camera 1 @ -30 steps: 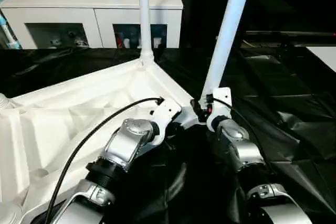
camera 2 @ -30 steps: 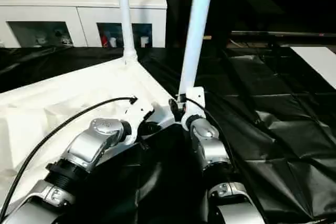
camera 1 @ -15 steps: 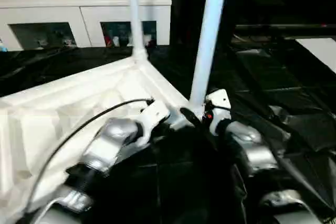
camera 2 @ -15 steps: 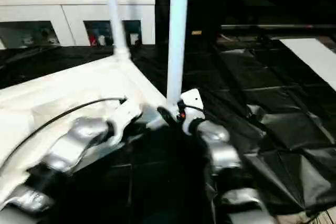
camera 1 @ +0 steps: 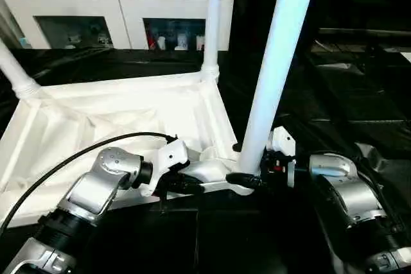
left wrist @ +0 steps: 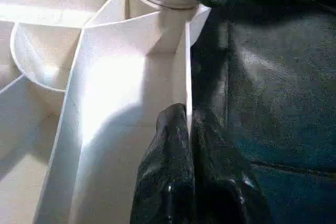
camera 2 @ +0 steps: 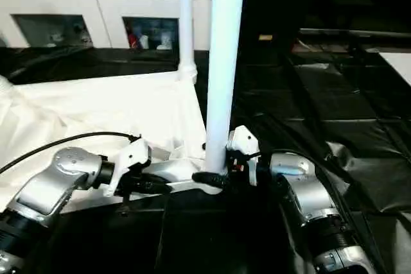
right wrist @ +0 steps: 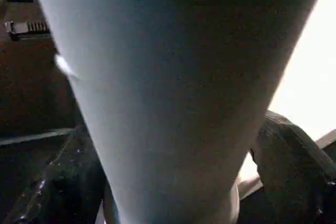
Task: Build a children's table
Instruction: Rotate leg to tighten
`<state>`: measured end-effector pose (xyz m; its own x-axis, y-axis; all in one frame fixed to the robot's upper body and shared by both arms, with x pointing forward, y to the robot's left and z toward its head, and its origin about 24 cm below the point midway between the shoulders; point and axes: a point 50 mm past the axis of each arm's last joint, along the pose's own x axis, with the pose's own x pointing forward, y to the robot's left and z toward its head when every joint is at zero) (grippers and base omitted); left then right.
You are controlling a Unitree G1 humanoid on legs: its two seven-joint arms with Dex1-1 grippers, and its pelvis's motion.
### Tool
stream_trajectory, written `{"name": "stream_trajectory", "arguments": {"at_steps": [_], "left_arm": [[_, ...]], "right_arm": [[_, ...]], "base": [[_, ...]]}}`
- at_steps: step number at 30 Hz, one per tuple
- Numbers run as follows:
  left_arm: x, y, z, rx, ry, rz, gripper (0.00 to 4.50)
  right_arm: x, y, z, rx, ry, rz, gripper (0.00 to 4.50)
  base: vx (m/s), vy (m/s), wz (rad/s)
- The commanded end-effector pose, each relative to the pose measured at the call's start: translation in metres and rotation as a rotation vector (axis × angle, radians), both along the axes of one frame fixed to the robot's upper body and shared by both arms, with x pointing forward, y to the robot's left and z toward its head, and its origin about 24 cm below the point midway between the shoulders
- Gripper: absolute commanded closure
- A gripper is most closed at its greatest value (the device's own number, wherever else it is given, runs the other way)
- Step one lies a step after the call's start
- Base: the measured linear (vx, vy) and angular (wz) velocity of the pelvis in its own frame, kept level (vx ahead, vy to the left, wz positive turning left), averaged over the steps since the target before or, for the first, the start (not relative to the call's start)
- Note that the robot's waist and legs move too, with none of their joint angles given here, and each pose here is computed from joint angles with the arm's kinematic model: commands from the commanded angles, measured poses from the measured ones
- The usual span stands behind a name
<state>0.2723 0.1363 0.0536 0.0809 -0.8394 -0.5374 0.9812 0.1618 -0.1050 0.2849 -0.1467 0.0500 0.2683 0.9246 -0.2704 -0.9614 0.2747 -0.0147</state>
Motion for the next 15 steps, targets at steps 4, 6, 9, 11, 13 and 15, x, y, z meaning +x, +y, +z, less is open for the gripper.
{"name": "stream_trajectory", "arguments": {"at_steps": [4, 6, 9, 11, 13, 15], "left_arm": [[-0.0064, -0.0134, 0.0066, -0.049, 0.031, -0.119, 4.50], [-0.0064, -0.0134, 0.0065, -0.048, 0.030, -0.119, 4.50], [-0.0059, -0.0131, 0.0061, -0.046, 0.028, -0.116, 4.50], [-0.0051, -0.0124, 0.0061, -0.043, 0.024, -0.112, 4.50], [-0.0044, -0.0121, 0.0063, -0.041, 0.022, -0.109, 4.50], [-0.0044, -0.0120, 0.0062, -0.040, 0.022, -0.109, 4.50]], "right_arm": [[-0.0030, -0.0031, -0.0032, -0.044, 0.018, 0.028, 0.84], [-0.0036, -0.0031, -0.0039, -0.045, 0.027, 0.032, 0.92], [-0.0043, -0.0032, -0.0046, -0.042, 0.041, 0.037, 1.26], [-0.0038, -0.0036, -0.0045, -0.039, 0.046, 0.034, 1.39], [-0.0031, -0.0042, -0.0045, -0.042, 0.047, 0.033, 1.54], [-0.0034, -0.0043, -0.0051, -0.046, 0.052, 0.036, 1.66]], "base": [[0.000, 0.000, 0.00], [0.000, 0.000, 0.00], [0.000, 0.000, 0.00], [0.000, 0.000, 0.00], [0.000, 0.000, 0.00], [0.000, 0.000, 0.00]]}}
